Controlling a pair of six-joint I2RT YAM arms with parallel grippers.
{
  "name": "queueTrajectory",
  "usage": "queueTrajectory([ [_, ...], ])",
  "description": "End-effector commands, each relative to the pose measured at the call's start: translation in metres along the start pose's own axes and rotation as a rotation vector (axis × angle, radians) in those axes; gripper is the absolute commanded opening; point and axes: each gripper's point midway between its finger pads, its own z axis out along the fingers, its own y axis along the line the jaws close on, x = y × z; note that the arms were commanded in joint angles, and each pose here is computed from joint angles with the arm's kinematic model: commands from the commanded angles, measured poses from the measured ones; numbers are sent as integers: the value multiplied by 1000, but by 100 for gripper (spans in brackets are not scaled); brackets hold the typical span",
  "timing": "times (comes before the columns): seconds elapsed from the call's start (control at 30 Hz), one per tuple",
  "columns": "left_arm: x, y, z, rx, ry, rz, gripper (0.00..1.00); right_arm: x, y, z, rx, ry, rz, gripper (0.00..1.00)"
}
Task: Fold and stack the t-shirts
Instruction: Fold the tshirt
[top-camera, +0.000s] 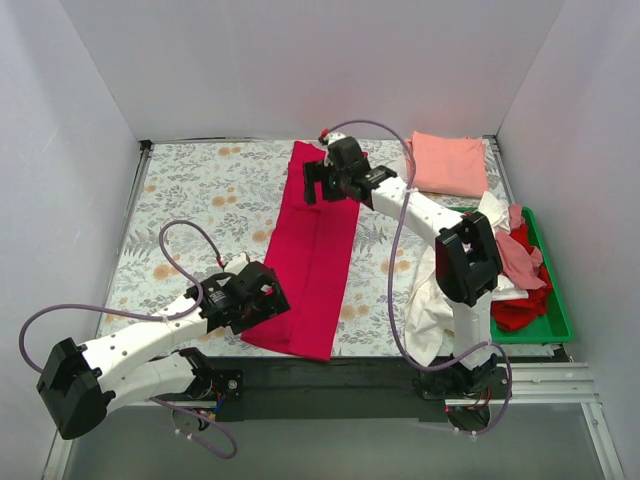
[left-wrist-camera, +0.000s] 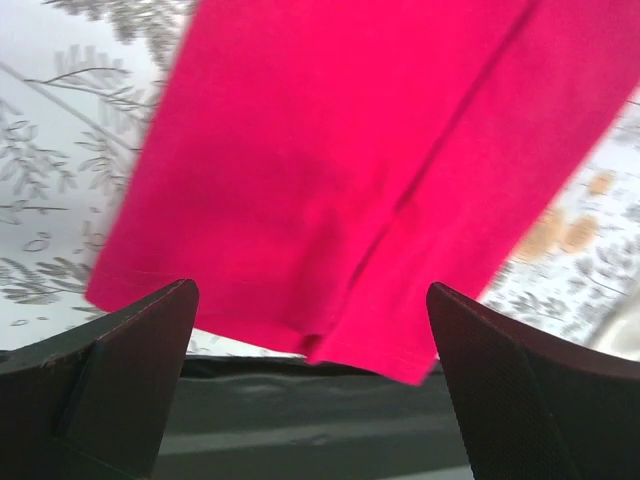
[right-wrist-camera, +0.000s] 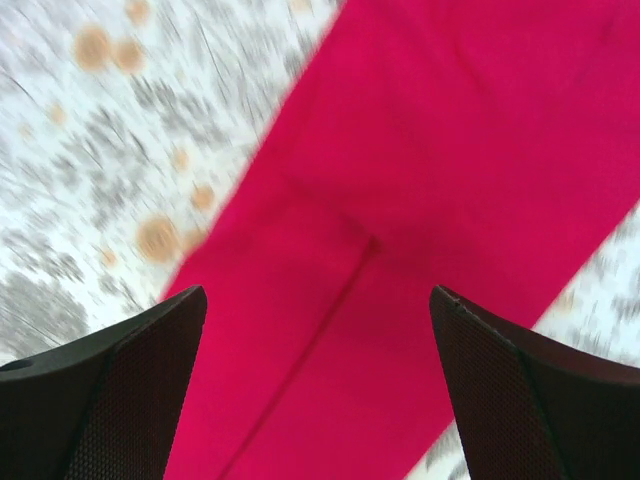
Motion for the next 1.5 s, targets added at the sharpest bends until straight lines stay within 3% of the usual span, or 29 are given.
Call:
queueTrajectory([
  [0.0,-7,20,1,-63,-59,-37,98,80,-20,0,188,164,-21,98],
  [0.27,-10,16,-2,6,-87,-57,98,147,-31,29,211,318,-7,98],
  [0.5,-14,11,-3,27,-106,-75,98,162,-70,45,275,376,36,98],
  [0.77,6,4,13,82,-21,-48,98,141,-129,68,299,369,-12,98],
  [1.03,13,-11,31,148,0,-32,98,91,-123,59,206,298,-119,98],
  [1.2,18,-29,42,193,38,-6,86,62,-111,36,214,234,-153,98],
  [1.4,34,-43,47,277,114,45,76,35,-87,-22,208,121,-106,98],
  [1.43,34,-45,49,283,112,48,72,16,-81,-41,211,47,-91,98],
  [1.47,39,-47,48,296,141,53,65,42,-90,-46,235,81,-73,98],
])
